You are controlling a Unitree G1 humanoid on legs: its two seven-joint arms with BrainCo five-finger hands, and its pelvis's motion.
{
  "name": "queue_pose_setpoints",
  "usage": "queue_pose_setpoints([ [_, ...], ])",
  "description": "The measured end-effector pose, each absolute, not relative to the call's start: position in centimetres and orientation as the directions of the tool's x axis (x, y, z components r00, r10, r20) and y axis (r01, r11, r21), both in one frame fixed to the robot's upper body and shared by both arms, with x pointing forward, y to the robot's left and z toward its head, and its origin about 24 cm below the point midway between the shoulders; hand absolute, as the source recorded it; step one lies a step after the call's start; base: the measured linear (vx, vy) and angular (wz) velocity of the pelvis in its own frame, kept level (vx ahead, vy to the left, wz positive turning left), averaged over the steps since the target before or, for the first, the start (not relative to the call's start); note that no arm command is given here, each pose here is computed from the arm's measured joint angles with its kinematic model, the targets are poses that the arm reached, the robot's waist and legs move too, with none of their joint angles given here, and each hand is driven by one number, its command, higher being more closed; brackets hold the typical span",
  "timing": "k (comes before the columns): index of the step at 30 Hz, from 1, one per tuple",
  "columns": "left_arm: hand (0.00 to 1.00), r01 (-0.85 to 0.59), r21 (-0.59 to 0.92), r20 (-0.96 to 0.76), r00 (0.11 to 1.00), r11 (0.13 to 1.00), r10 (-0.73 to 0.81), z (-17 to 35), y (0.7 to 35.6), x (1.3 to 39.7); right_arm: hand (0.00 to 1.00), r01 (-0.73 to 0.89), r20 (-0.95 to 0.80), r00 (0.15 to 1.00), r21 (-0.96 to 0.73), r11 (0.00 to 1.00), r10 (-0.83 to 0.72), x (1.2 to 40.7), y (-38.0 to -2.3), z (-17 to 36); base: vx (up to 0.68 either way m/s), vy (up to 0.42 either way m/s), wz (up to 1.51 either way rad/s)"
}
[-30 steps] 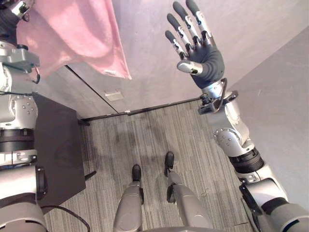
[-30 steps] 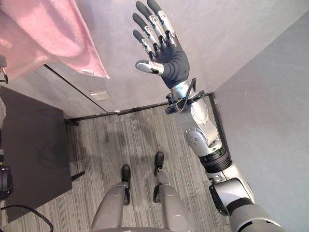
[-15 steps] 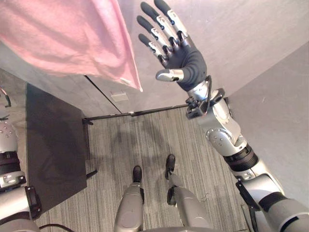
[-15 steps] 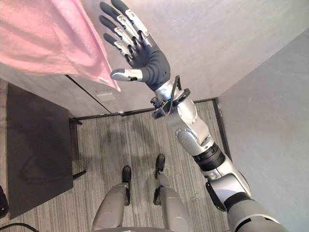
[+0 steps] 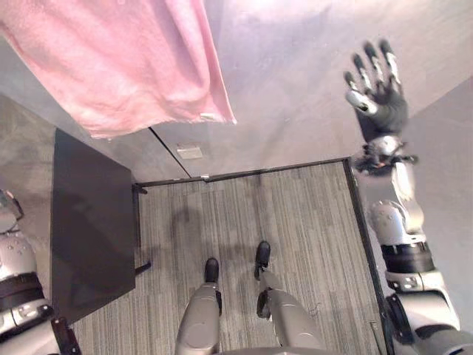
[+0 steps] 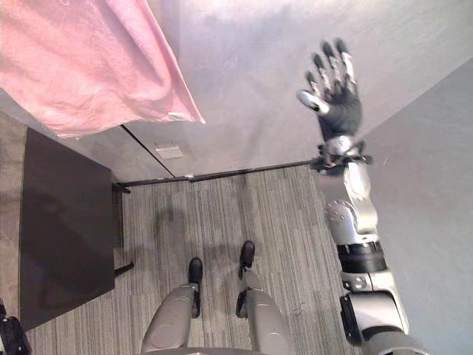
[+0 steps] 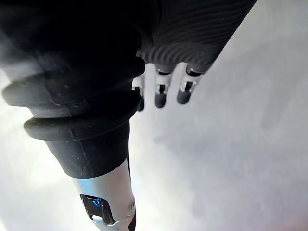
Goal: Organize washtable
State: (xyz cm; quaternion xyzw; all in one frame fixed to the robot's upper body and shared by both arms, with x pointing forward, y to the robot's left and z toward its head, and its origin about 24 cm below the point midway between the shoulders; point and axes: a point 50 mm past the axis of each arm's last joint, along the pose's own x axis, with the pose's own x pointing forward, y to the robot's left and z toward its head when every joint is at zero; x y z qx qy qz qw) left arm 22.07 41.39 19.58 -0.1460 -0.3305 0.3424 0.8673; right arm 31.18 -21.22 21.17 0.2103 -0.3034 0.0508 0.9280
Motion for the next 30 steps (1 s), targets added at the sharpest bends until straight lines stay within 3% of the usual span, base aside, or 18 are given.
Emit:
queue_pose_setpoints([
  [2, 0.00, -0.517, -0.517, 0.431, 0.531, 0.682, 0.729, 17.8, 41.4, 21.0, 0.00, -0.001, 0.516, 0.826, 0.403, 0.915, -0.226, 29.7, -25.3, 18.9, 0.04, 0.085, 0.04],
  [5, 0.00, -0.564, -0.538, 0.397, 0.486, 0.626, 0.779, 16.4, 41.9, 19.1, 0.00, 0.163, 0.465, 0.799, 0.445, 0.881, -0.383, 28.2, -28.1, 17.6, 0.07, 0.079, -0.02],
  [10, 0.00, -0.580, -0.513, 0.462, 0.435, 0.633, 0.773, 17.7, 41.6, 17.6, 0.00, 0.133, 0.523, 0.766, 0.440, 0.888, -0.374, 27.3, -27.9, 19.0, 0.05, 0.071, 0.06],
  [14, 0.00, -0.557, -0.445, 0.556, 0.442, 0.701, 0.704, 19.7, 40.1, 17.5, 0.00, -0.108, 0.633, 0.756, 0.372, 0.922, -0.167, 28.1, -23.2, 21.4, 0.08, 0.080, 0.02],
  [15, 0.00, -0.515, -0.416, 0.601, 0.463, 0.749, 0.652, 20.6, 38.9, 18.0, 0.00, -0.244, 0.676, 0.736, 0.324, 0.914, -0.042, 28.7, -20.5, 22.4, 0.06, 0.096, 0.00],
  [18, 0.00, -0.427, -0.377, 0.654, 0.506, 0.822, 0.562, 21.7, 36.9, 19.4, 0.00, -0.436, 0.716, 0.681, 0.225, 0.871, 0.156, 29.2, -16.1, 23.7, 0.02, 0.079, 0.05],
  [20, 0.00, -0.317, -0.319, 0.682, 0.578, 0.893, 0.449, 22.0, 34.4, 21.1, 0.00, -0.615, 0.716, 0.608, 0.150, 0.774, 0.344, 29.1, -11.3, 23.9, 0.02, 0.059, 0.03],
  [23, 0.00, -0.184, -0.304, 0.693, 0.630, 0.935, 0.350, 21.3, 31.3, 21.9, 0.00, -0.743, 0.657, 0.558, 0.122, 0.658, 0.508, 28.8, -6.8, 22.4, 0.03, 0.065, 0.06],
  [30, 0.00, 0.086, -0.423, 0.551, 0.815, 0.902, 0.181, 14.8, 22.3, 21.1, 0.00, -0.905, 0.440, 0.423, 0.152, 0.398, 0.792, 26.7, 1.3, 17.0, 0.00, 0.065, 0.02],
])
